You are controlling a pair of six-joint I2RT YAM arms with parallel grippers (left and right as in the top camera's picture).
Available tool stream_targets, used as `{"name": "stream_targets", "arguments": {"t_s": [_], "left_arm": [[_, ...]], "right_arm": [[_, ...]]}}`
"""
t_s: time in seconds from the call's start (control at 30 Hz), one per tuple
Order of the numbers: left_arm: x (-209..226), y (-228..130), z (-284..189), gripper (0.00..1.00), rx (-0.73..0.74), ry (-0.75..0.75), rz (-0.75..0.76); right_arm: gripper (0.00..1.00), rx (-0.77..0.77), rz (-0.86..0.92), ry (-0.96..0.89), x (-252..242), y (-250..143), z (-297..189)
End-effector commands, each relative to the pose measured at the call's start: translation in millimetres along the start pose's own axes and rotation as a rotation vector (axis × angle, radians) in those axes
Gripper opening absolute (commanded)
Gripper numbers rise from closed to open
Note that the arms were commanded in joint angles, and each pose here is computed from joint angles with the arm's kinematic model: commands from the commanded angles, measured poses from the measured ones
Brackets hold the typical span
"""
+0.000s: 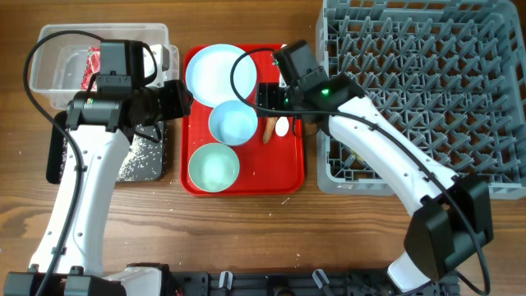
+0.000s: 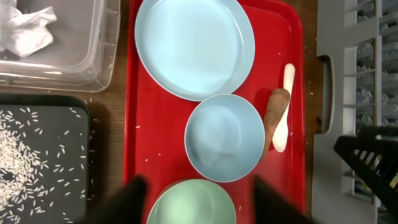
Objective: Sort waste into correct bins and load items into the dishwasher rack
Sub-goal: 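Grasp the light-blue bowl on the red tray with the right gripper, then place the light-blue bowl in the back of the dish rack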
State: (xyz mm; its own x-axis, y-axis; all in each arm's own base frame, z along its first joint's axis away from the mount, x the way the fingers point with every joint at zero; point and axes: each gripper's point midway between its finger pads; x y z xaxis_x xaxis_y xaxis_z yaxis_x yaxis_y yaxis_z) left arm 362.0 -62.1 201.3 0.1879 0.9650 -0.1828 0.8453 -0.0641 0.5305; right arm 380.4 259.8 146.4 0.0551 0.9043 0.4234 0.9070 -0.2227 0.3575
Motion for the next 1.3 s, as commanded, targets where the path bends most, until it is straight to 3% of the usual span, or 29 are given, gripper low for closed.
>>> {"name": "stream_targets", "arguments": {"t_s": [0.0,0.2,0.23,0.27,0.33,0.5,0.6,0.67,0.73,0.87,0.97,1.1,1.17,1.27], "left_arm": [[13,4,0,0.75,-0.007,0.074,0.005],[42,7,-6,0.8,-0.029,0.151,-0.05],[47,7,-7,0.85,-0.03,0.158,-0.061],[49,7,-7,0.98,-0.032,0.162,-0.066],[49,7,-7,1.0,-0.029,0.161,-0.066],[49,6,-7,1.0,-0.024,0.161,-0.067],[49,6,-7,1.0,-0.024,0.161,-0.067],[49,6,-7,1.0,-0.024,0.161,-0.067],[49,6,-7,1.0,-0.024,0.161,-0.067],[49,6,-7,1.0,-0.024,0.161,-0.067],[49,6,-7,1.0,-0.024,0.161,-0.067],[49,6,-7,1.0,-0.024,0.161,-0.067],[49,6,-7,1.0,-0.024,0.161,-0.067],[49,6,-7,1.0,-0.024,0.161,-0.067]], "right_arm": [[0.62,0.054,0.118,-0.002,5,-12,22],[0.57,0.255,0.196,0.023,1,-53,88],[0.57,0.277,0.199,0.033,2,-58,94],[0.48,0.281,0.215,0.034,2,-58,96],[0.31,0.272,0.217,0.033,1,-57,98],[0.09,0.281,0.244,0.019,-2,-60,105],[0.1,0.276,0.252,0.008,-5,-60,107],[0.29,0.281,0.282,-0.007,-8,-62,113],[0.34,0.283,0.297,-0.011,-9,-63,115],[0.04,0.283,0.296,-0.011,-9,-63,115],[0.04,0.284,0.297,0.005,-5,-61,112],[0.04,0.108,0.212,-0.008,-5,-17,61],[0.04,-0.088,0.221,-0.077,-20,24,7],[0.04,-0.501,0.303,-0.283,-83,94,-108]]}}
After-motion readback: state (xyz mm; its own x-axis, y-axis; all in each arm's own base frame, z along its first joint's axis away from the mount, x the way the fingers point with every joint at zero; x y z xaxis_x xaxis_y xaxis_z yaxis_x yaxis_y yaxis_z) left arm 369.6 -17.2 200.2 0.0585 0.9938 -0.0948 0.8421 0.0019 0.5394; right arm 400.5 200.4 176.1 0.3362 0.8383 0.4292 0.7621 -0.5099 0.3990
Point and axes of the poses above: each gripper's point midway between its finger pads, its own z axis out along the fingers, its own x axis along the line the jaws close on, y = z × x, and after that the axes turned 14 degrees about z, right-handed
